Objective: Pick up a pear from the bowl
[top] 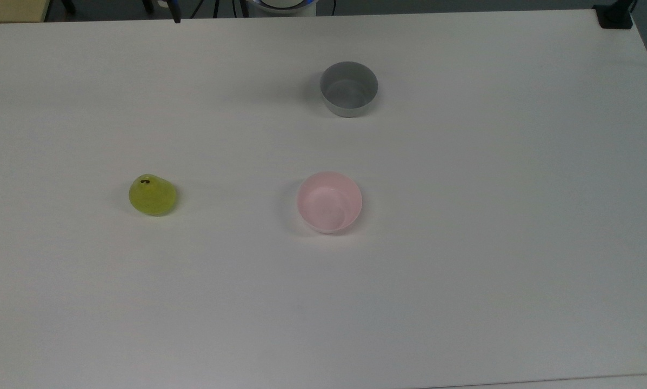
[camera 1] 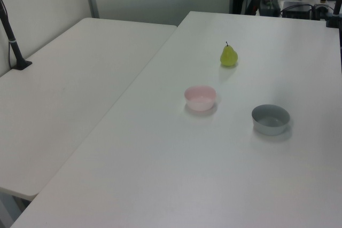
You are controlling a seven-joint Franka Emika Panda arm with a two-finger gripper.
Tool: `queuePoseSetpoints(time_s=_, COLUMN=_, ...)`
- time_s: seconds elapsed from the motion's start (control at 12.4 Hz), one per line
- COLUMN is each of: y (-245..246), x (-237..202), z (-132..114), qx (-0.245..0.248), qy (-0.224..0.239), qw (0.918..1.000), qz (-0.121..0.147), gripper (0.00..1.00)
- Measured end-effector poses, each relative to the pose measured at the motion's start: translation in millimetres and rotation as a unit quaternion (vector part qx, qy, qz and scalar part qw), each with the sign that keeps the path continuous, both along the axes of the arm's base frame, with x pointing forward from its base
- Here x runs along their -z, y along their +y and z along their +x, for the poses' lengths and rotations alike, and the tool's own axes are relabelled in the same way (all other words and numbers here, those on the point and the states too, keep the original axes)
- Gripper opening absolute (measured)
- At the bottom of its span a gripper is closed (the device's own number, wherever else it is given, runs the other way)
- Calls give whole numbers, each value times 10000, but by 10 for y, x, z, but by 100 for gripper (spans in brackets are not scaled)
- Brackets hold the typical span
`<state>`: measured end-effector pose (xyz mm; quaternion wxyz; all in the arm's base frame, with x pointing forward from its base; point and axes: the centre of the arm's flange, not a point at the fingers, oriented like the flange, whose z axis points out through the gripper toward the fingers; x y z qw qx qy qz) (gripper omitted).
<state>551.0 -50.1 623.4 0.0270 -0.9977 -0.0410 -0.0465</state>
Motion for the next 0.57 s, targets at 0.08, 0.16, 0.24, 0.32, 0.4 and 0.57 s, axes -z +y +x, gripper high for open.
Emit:
queuePoseSetpoints(time_s=0.08, y=-1, x=32, z=27, qx=-6, qy=-13, qw=10000, qz=-5, gripper=100)
queuePoseSetpoints(time_s=0.16, y=3, x=75, z=68, qx=-16, qy=-33, qw=10000, qz=-17, gripper=100)
queuePoseSetpoints(time_s=0.24, y=4, x=101, z=93, qx=-18, qy=-40, qw=10000, qz=-21, gripper=100)
queuePoseSetpoints(time_s=0.32, y=6, x=125, z=110, qx=-19, qy=-35, qw=10000, qz=-21, gripper=100)
queuePoseSetpoints(time_s=0.4, y=6, x=145, z=123, qx=-20, qy=-26, qw=10000, qz=-21, gripper=100)
queuePoseSetpoints(time_s=0.57, y=8, x=158, z=130, qx=-22, qy=-16, qw=10000, qz=-20, gripper=100)
